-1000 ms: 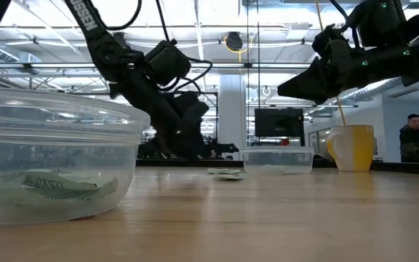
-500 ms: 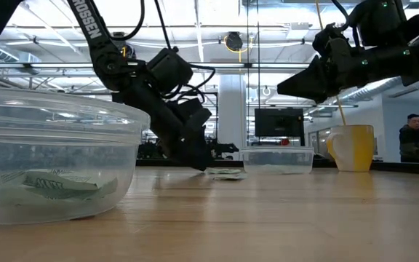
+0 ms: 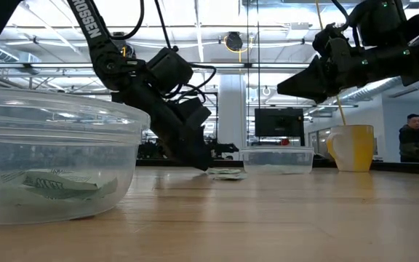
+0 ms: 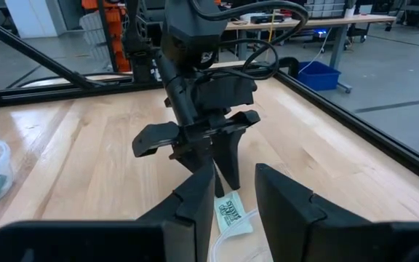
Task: Pick and place Stevia / Truvia into bins
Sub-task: Put the stevia packet into the transparent container
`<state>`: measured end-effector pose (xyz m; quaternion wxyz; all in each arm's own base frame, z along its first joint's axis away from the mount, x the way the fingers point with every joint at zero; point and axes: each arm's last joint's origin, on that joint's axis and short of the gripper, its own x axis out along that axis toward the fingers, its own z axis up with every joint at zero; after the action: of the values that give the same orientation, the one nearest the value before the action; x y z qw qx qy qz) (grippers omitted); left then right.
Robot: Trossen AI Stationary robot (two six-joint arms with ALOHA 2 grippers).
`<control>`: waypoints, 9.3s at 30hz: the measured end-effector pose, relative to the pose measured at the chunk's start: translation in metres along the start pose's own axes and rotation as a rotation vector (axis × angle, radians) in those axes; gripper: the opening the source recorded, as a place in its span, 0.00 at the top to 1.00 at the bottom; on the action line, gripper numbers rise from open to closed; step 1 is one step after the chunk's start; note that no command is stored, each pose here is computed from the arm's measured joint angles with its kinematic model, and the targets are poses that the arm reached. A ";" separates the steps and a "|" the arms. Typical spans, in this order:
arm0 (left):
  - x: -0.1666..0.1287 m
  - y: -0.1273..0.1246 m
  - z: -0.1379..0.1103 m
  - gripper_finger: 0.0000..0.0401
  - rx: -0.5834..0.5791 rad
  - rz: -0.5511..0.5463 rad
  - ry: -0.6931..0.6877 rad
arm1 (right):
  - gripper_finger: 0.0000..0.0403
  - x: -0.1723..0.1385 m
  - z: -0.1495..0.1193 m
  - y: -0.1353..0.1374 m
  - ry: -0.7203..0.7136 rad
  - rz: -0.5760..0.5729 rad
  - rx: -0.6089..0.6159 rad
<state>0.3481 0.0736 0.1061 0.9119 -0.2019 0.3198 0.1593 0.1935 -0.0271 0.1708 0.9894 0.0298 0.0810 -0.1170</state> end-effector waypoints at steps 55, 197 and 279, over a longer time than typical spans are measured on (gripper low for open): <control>0.020 0.007 -0.008 0.63 -0.074 -0.036 -0.044 | 0.77 0.000 0.000 0.000 0.000 0.000 -0.045; -0.016 -0.042 -0.003 0.69 0.561 -0.054 -0.042 | 0.77 0.000 0.002 0.000 -0.022 0.003 -0.043; 0.025 -0.037 0.012 0.83 0.838 0.064 0.054 | 0.77 -0.001 0.011 0.000 -0.114 0.003 -0.066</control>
<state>0.3880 0.0515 0.1087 0.9010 0.1923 0.3870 0.0383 0.1947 -0.0276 0.1818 0.9930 -0.0096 0.0283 -0.1143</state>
